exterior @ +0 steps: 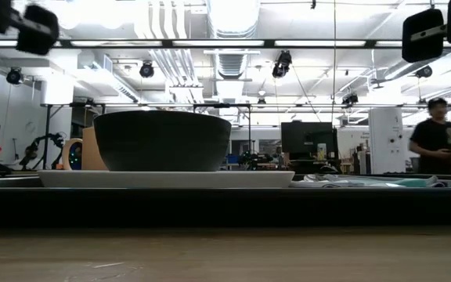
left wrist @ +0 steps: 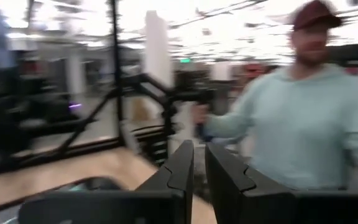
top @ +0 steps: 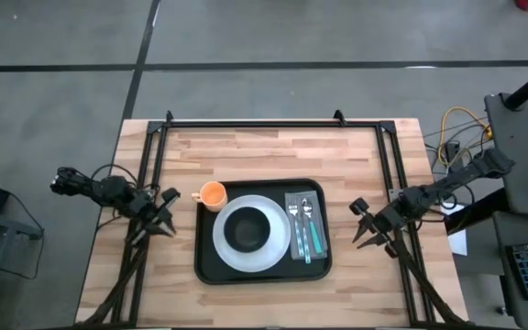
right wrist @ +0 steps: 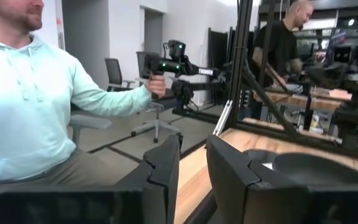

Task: Set up tray
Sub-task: Return to Home Position

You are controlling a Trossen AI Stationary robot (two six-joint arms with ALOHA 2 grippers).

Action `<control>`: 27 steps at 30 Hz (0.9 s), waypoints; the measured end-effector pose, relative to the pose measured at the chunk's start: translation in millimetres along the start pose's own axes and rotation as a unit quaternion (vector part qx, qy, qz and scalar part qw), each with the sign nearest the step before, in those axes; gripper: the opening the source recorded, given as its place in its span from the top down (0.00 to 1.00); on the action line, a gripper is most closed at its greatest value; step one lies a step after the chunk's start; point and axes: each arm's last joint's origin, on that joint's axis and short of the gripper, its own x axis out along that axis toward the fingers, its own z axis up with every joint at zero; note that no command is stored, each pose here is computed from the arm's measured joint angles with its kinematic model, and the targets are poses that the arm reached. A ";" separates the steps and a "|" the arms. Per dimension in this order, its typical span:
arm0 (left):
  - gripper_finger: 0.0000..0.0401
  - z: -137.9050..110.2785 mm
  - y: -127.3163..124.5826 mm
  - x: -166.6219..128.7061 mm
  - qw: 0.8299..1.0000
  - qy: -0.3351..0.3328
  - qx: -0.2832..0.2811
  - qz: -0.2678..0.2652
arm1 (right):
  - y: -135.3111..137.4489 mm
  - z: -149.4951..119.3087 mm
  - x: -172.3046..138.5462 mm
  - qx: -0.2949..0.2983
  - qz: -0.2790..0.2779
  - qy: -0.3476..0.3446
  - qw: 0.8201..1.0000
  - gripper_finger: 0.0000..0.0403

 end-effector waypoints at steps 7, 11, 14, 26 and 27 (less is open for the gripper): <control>0.94 -11.9 7.4 0.5 0.994 0.009 0.010 0.108 | 1.9 5.0 -7.8 -0.004 0.000 -0.015 1.000 0.83; 0.94 -18.0 8.1 1.2 0.994 0.001 0.013 0.107 | 3.2 7.1 -12.6 -0.006 0.001 -0.022 1.000 0.83; 0.94 -25.3 8.7 1.6 0.994 0.010 0.011 0.107 | 4.2 7.8 -16.8 -0.006 0.002 -0.023 1.000 0.83; 0.94 -24.5 8.5 1.6 0.994 0.008 0.022 0.104 | 7.7 5.5 -31.5 -0.011 0.002 -0.015 1.000 0.83; 0.94 -24.5 8.4 1.6 0.994 0.008 0.025 0.104 | 7.8 5.3 -31.5 -0.010 0.004 -0.014 1.000 0.83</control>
